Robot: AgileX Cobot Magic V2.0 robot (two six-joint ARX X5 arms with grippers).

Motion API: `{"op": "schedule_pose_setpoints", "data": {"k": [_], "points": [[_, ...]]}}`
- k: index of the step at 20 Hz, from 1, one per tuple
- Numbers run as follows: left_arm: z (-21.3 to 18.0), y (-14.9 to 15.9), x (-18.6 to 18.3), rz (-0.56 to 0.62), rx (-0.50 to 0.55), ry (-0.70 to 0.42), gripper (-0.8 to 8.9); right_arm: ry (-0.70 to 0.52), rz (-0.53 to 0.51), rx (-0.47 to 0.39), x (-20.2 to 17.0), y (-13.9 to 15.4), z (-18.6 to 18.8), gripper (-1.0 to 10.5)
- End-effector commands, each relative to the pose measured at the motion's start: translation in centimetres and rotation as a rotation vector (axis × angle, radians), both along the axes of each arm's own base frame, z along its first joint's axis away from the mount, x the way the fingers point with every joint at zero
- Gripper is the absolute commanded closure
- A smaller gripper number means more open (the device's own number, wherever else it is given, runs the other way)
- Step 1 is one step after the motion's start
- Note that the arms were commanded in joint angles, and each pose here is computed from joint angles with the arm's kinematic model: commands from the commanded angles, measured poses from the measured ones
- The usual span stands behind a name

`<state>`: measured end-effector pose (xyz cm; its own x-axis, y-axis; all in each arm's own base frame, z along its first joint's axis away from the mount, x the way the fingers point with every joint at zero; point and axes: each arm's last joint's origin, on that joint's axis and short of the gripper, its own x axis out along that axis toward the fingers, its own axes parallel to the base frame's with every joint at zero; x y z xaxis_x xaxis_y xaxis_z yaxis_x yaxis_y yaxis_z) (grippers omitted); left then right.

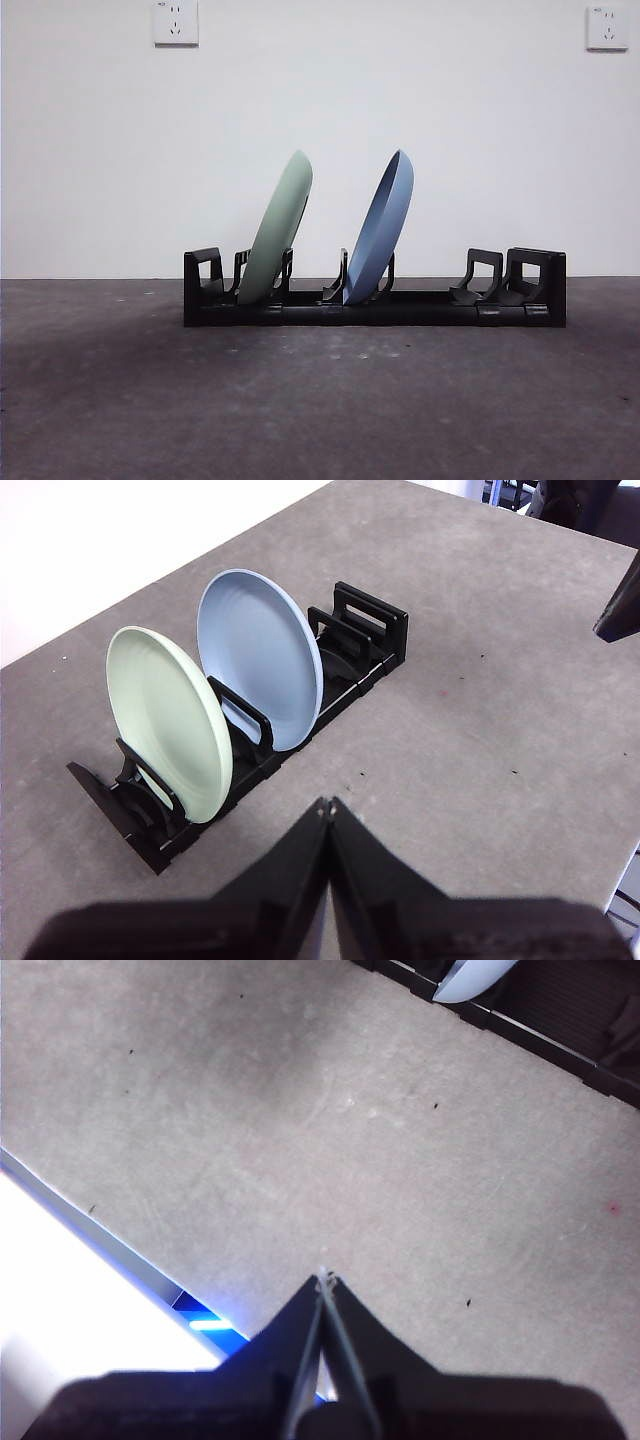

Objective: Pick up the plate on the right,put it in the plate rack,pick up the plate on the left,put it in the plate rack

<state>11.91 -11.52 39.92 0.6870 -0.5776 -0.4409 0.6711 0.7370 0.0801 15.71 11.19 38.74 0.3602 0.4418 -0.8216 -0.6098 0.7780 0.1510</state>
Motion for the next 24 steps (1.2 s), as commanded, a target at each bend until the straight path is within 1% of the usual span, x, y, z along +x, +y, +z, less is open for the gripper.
{"op": "schedule_pose_setpoints", "data": {"k": [1,5,13,18,22,24], "points": [[-0.2,-0.1,0.0,-0.010,0.009,-0.004,8.18,0.020,-0.035,0.015,0.0,0.0,-0.2,9.5],[-0.2,-0.1,0.0,-0.008,0.010,-0.004,8.18,-0.016,-0.049,0.028,0.3,0.1,0.0,9.5],[-0.2,-0.1,0.0,-0.007,0.009,-0.005,8.18,-0.110,-0.114,-0.014,0.8,0.1,0.3,9.5],[-0.1,0.0,0.1,-0.003,0.023,-0.020,8.18,-0.128,-0.137,-0.040,0.9,0.0,0.3,9.5],[-0.1,0.6,0.7,0.117,0.060,-0.060,8.18,-0.130,-0.140,-0.043,0.9,0.0,0.3,9.5],[0.5,1.9,1.1,0.164,0.082,-0.133,8.18,-0.131,-0.140,-0.043,0.9,0.0,0.3,9.5]]}}
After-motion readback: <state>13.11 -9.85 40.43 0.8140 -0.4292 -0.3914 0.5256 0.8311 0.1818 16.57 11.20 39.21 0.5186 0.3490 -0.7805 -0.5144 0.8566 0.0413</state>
